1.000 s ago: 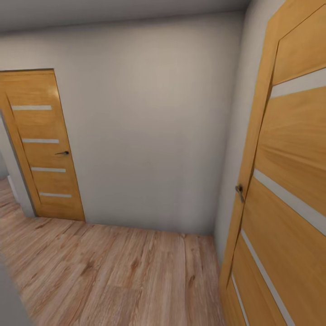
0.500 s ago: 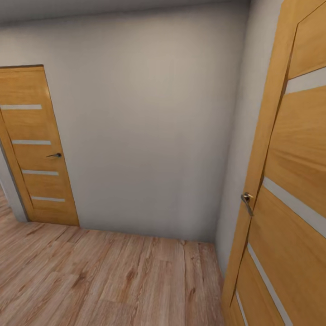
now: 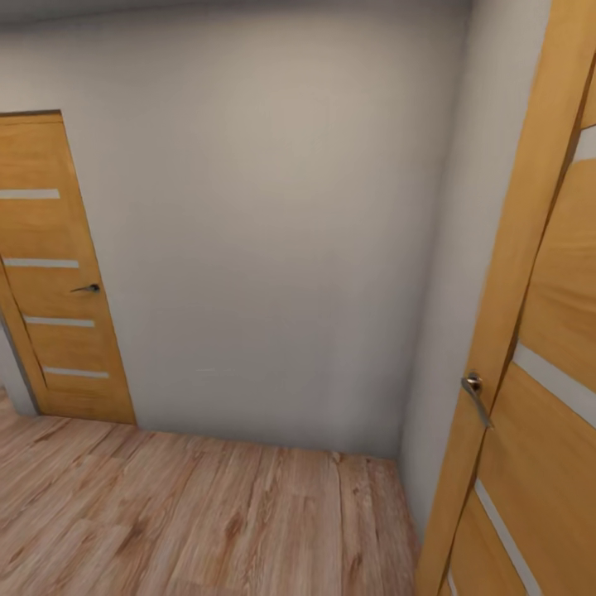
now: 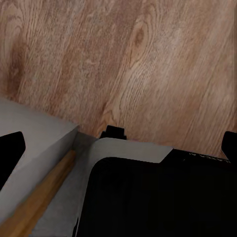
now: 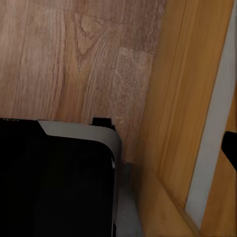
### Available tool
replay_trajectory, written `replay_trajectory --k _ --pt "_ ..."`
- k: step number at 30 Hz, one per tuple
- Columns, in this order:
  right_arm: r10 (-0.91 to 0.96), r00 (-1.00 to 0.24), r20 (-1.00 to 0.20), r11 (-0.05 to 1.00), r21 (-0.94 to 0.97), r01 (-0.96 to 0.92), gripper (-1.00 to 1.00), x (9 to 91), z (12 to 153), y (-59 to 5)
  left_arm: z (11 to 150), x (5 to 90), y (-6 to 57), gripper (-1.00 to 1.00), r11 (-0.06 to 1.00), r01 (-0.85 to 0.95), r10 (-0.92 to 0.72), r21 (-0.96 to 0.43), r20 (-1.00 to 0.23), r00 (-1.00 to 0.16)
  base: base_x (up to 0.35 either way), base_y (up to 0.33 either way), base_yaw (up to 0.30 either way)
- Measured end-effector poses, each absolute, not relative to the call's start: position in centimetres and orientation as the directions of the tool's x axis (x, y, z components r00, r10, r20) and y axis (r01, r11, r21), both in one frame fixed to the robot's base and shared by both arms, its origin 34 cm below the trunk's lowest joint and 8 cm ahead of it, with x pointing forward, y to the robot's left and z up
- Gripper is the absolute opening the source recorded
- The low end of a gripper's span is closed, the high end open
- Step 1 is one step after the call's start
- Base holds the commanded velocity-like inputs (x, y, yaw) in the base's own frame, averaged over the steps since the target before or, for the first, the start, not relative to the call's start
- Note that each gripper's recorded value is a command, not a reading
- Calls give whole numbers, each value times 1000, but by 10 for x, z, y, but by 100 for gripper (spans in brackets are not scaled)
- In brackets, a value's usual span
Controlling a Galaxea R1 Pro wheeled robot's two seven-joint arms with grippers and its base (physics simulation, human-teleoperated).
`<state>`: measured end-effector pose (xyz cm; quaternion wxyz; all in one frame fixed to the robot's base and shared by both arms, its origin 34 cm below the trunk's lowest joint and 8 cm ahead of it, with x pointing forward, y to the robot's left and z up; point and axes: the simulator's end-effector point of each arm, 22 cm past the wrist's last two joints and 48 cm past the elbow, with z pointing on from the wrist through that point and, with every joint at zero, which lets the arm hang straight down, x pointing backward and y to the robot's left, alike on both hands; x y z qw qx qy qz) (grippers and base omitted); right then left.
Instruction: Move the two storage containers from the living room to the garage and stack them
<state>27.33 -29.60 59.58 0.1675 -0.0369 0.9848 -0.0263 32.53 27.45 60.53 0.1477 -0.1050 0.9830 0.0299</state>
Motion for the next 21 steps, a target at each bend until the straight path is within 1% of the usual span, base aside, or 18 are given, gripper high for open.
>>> replay_trajectory --k 21 --pt "-81 -941 -328 996 -62 -64 100 273 596 -294 605 325 275 100 976 -217 -199 29 -296 -934 320 0 0"
